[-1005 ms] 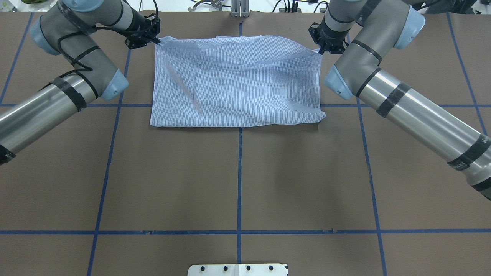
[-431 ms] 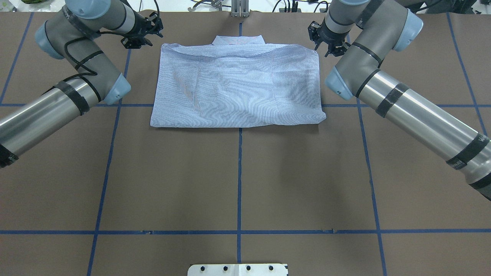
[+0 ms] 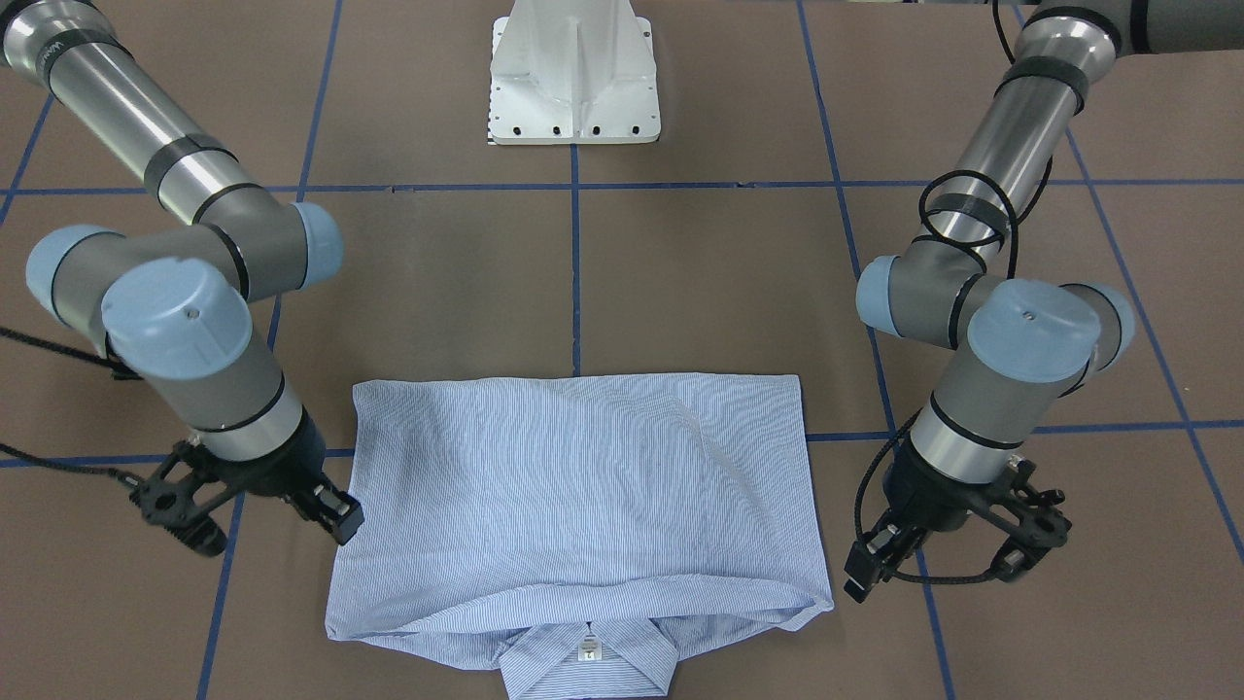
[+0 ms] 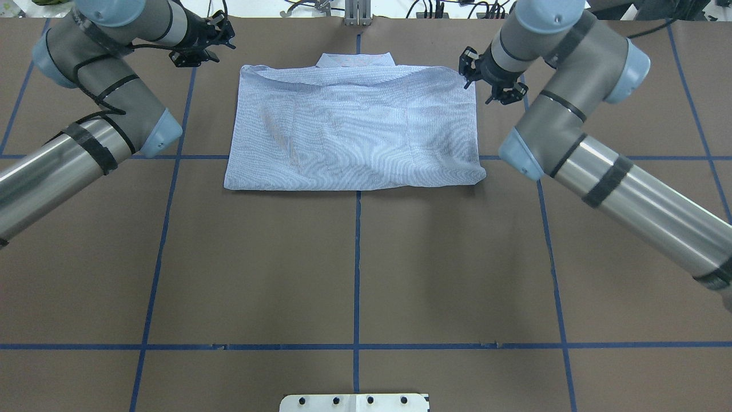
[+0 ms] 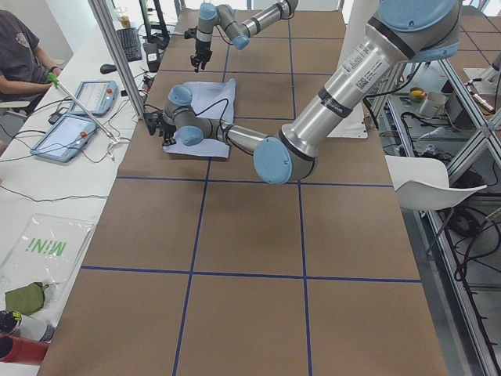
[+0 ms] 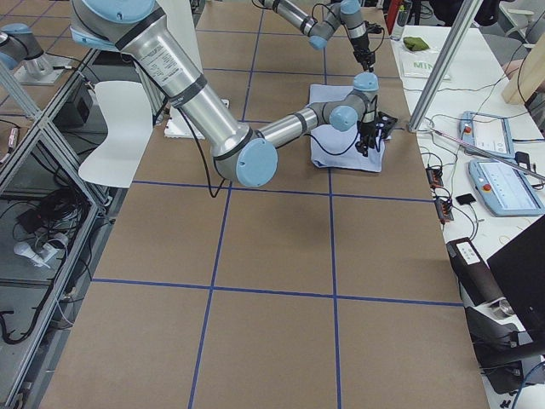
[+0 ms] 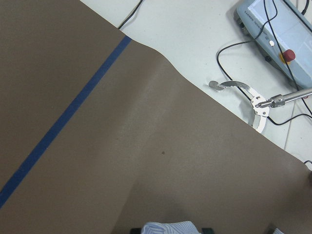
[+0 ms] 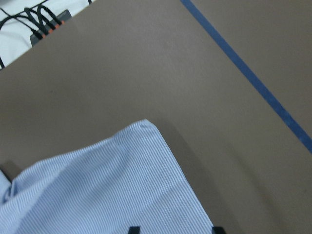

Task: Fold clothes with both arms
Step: 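Lower the right gripper to the folded shirt's corner nearest it and grasp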

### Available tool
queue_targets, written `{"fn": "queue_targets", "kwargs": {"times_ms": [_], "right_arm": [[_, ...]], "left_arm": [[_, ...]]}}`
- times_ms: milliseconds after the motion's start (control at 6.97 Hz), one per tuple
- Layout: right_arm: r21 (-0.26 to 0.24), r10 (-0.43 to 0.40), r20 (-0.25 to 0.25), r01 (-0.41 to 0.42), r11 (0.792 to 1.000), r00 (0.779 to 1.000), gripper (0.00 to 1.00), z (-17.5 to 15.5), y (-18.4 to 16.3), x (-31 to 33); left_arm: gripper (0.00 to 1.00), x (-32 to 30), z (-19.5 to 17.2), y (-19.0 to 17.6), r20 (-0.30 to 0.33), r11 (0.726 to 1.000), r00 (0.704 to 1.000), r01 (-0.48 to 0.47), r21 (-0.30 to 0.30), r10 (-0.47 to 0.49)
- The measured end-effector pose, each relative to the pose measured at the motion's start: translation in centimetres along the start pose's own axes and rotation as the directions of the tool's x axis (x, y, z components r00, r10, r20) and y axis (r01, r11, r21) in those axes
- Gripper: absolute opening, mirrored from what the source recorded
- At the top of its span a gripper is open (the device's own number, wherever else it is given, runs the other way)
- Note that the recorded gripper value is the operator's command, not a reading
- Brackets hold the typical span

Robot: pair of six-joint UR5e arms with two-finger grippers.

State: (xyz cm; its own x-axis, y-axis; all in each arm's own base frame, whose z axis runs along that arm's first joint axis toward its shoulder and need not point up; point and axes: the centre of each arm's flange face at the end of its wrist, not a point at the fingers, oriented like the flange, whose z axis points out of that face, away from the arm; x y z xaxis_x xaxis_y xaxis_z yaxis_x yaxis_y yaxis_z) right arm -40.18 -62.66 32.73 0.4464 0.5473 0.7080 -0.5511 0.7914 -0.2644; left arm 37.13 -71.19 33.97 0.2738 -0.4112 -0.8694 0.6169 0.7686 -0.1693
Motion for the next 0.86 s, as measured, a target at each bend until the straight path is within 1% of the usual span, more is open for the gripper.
{"fn": "queue_targets", "kwargs": {"times_ms": [144, 287, 431, 574, 861], "right_arm": [[-0.034, 0.001, 0.016, 0.000, 0.999, 1.000, 0.70, -0.8, 4.0, 3.6], [-0.061, 0.008, 0.013, -0.007, 0.998, 1.000, 0.72, -1.2, 6.8, 6.8], [-0.078, 0.007, 0.000, -0.007, 0.997, 1.000, 0.73, -1.0, 8.4, 8.8], [-0.088, 0.004, -0.012, -0.005, 0.996, 1.000, 0.73, -0.5, 9.2, 9.6], [-0.089, -0.002, -0.033, -0.001, 0.996, 0.999, 0.73, 0.9, 9.7, 9.6]], "left_arm": [[0.51, -0.4, -0.7, 0.2, -0.011, 1.000, 1.000, -0.004, 0.000, 0.004], [0.51, -0.7, -1.1, 0.3, -0.016, 1.000, 1.000, -0.006, 0.001, 0.006], [0.51, -0.7, -1.3, 0.4, -0.019, 1.000, 1.000, -0.007, 0.001, 0.007], [0.51, -0.6, -1.5, 0.5, -0.023, 1.000, 1.000, -0.009, 0.002, 0.009], [0.51, -0.5, -1.8, 0.6, -0.027, 1.000, 1.000, -0.011, 0.006, 0.011]]}}
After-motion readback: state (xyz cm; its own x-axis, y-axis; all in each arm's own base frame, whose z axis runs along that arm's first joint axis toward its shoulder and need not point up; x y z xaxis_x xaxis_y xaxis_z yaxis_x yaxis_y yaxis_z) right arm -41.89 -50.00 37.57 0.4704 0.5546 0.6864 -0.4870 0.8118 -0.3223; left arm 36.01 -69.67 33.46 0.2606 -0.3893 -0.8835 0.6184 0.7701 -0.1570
